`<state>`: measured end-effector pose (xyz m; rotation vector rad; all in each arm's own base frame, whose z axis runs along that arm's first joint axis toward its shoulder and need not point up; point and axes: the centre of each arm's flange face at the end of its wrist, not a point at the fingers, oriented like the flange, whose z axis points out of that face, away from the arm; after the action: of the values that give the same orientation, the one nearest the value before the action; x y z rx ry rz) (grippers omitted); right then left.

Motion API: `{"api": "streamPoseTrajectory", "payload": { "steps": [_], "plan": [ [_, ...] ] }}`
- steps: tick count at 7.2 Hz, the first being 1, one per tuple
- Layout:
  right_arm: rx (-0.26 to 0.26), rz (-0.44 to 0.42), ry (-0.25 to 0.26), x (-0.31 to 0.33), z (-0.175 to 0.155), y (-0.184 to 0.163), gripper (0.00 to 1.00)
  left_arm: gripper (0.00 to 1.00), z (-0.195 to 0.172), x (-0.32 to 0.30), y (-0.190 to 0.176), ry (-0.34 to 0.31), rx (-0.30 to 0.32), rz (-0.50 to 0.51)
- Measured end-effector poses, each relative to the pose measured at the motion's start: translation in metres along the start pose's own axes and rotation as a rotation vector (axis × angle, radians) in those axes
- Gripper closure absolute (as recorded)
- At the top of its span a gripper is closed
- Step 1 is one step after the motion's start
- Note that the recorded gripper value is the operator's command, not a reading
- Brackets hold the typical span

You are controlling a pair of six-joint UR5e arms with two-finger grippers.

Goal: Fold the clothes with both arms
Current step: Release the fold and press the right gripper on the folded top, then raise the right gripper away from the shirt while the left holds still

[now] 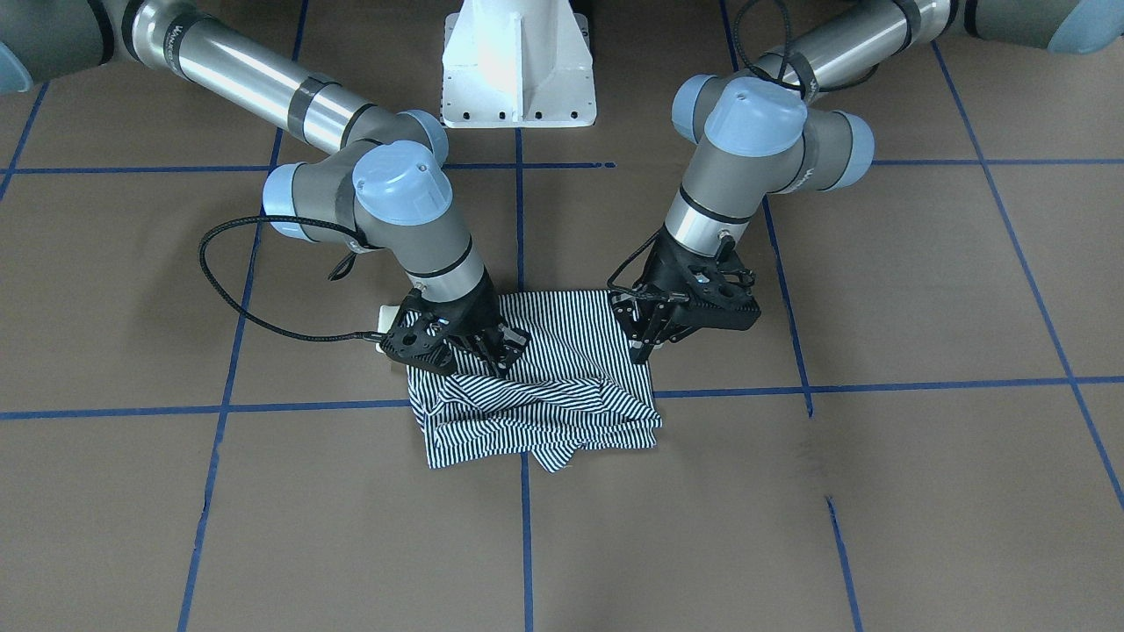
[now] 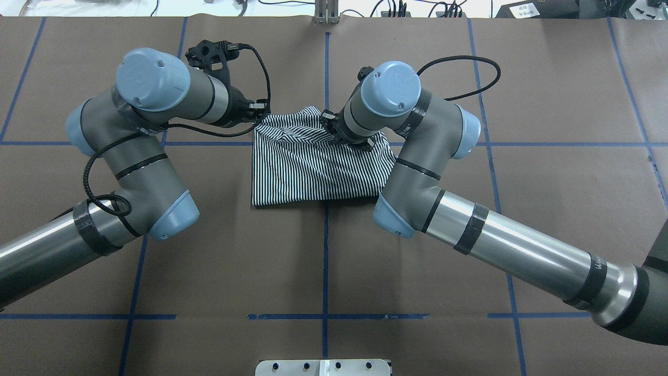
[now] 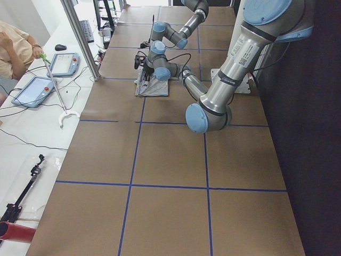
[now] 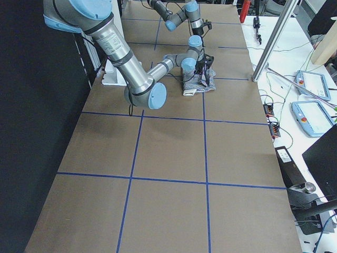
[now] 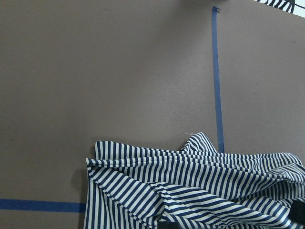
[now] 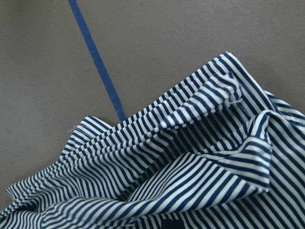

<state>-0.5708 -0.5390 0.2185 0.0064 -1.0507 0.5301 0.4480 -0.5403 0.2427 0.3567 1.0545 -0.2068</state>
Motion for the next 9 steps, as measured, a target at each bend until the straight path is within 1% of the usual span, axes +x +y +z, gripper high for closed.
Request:
{"api": "streamPoseTrajectory", "payload": {
  "steps": [1,3,5,6,7,9],
  "plan": [
    [-0.003,-0.005,0.003,-0.003,-0.003,0.007,1.0,1.0,-0.005,-0.009,-0.002,-0.001,-0.004,0.006],
    [-0.006,-0.013,0.037,-0.001,0.003,0.024,1.0,1.0,-0.009,-0.017,-0.007,-0.005,-0.002,0.004],
    [0.015,-0.024,0.062,0.003,0.014,0.02,1.0,1.0,-0.011,-0.023,-0.009,-0.009,0.001,0.0],
    [0.033,-0.03,0.078,-0.003,0.022,0.011,1.0,1.0,-0.012,-0.024,-0.009,-0.009,0.001,0.0],
    [0.061,-0.034,0.095,-0.017,0.029,-0.007,1.0,1.0,-0.012,-0.026,-0.01,-0.011,0.003,-0.001],
    [0.114,-0.053,0.138,-0.025,0.047,-0.058,1.0,1.0,-0.018,-0.036,-0.006,-0.011,0.004,-0.002]
  ]
}}
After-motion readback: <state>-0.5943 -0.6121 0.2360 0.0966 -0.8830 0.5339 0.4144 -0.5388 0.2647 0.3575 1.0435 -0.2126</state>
